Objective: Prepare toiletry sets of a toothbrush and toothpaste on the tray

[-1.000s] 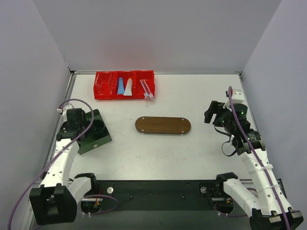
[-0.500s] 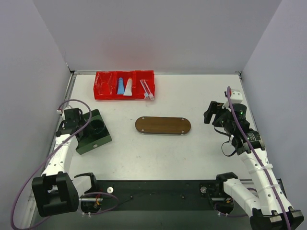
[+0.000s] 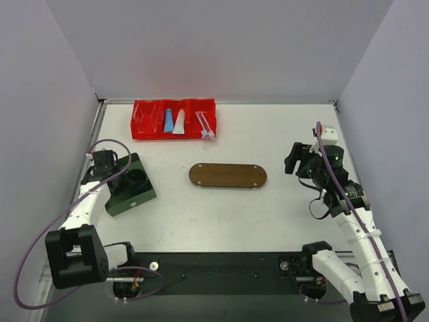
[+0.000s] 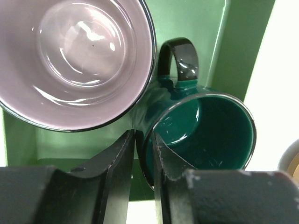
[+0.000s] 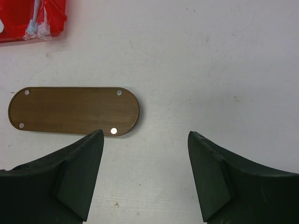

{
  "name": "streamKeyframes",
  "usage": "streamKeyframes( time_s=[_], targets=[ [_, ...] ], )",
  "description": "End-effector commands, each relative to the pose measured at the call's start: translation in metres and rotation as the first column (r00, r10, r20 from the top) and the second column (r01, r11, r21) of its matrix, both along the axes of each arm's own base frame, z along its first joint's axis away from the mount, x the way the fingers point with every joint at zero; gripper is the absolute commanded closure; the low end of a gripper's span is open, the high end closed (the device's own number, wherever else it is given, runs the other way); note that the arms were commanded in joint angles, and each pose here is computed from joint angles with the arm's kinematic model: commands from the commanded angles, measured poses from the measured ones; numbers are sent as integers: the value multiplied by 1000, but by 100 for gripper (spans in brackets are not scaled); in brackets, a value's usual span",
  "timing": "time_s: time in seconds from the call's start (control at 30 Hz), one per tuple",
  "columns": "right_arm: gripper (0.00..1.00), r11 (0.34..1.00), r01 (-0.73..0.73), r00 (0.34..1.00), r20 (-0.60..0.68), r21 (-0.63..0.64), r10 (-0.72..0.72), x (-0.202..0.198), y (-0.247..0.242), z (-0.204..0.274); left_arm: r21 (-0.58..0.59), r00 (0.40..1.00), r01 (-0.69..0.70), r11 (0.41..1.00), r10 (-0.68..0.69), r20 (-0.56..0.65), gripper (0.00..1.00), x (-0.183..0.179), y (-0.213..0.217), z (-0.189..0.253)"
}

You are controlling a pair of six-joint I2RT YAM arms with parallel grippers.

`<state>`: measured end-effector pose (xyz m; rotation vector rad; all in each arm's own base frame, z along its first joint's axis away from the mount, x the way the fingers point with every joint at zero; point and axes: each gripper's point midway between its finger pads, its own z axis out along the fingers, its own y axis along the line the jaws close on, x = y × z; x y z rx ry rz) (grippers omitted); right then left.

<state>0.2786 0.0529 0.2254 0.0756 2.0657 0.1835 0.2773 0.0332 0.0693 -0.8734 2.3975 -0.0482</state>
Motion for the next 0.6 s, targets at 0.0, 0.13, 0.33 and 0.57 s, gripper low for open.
streamKeyframes(
  time_s=[0.0, 0.13, 0.33, 0.57],
  targets=[
    [33, 1000, -21, 999, 43, 0, 21, 3, 3, 19, 1, 999, 37, 999, -37, 26, 70, 14, -1, 7],
    [33, 1000, -29, 999, 43, 1, 29, 2, 5, 19, 0, 999, 48, 999, -48, 2, 71, 15, -1, 2],
    [34, 999, -33, 998, 45, -2, 33, 1, 5, 19, -14, 997, 70, 997, -70, -35, 100, 15, -4, -2],
    [36, 999, -35, 998, 45, -4, 36, 1, 6, 19, 21, 998, 65, 998, -65, 3, 100, 14, 0, 9]
  ],
)
